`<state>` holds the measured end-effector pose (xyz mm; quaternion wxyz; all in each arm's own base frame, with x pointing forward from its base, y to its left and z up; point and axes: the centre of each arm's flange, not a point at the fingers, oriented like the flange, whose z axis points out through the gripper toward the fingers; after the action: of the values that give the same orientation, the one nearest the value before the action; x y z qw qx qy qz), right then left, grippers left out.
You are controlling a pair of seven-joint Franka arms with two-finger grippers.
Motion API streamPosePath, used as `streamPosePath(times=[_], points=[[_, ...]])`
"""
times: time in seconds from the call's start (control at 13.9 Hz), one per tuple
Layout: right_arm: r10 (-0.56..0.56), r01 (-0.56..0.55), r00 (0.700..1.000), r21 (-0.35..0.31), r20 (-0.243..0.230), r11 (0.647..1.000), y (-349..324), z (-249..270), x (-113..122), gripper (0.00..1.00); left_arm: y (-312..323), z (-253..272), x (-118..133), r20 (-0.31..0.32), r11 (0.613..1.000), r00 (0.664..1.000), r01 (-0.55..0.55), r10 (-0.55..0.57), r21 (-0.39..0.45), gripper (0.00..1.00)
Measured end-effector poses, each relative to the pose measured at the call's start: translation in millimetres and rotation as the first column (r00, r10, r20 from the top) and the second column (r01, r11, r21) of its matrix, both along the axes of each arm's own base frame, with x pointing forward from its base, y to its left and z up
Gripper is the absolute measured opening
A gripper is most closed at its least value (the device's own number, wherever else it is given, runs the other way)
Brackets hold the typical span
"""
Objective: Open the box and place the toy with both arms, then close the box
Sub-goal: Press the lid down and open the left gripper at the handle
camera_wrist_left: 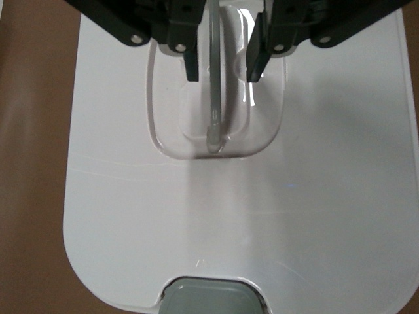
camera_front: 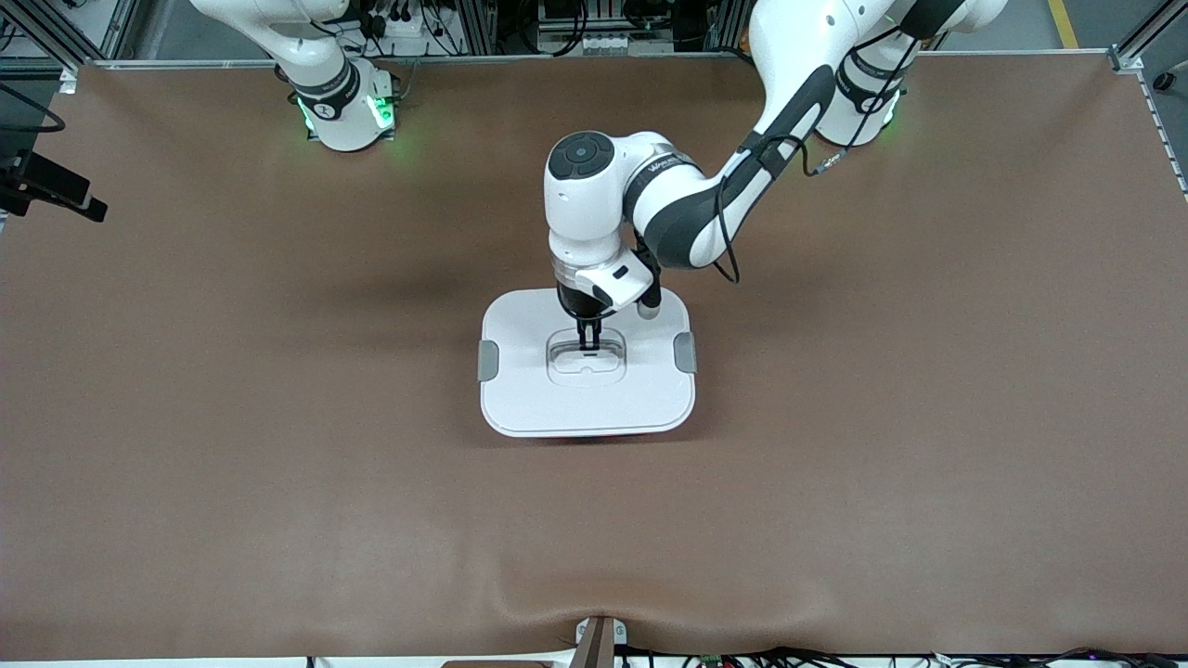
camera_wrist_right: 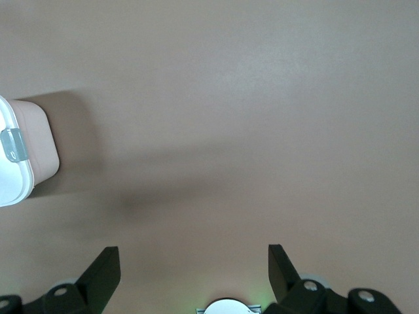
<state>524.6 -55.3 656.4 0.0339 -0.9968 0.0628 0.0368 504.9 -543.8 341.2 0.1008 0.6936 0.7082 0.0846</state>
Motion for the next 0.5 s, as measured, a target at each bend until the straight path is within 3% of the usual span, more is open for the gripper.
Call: streamPosePath(times=[0.43,0.5], points=[[0.0,0.0,1.0,0.0,0.0,1.0,0,0,0,1.0,1,18,3,0.017,1.0,1.0,0.0,0.0,-0.004,0.99],[0.0,0.0,1.0,0.0,0.0,1.0,0,0,0,1.0,3,23,3,0.019,1.0,1.0,0.002,-0.002,0.002,1.0]])
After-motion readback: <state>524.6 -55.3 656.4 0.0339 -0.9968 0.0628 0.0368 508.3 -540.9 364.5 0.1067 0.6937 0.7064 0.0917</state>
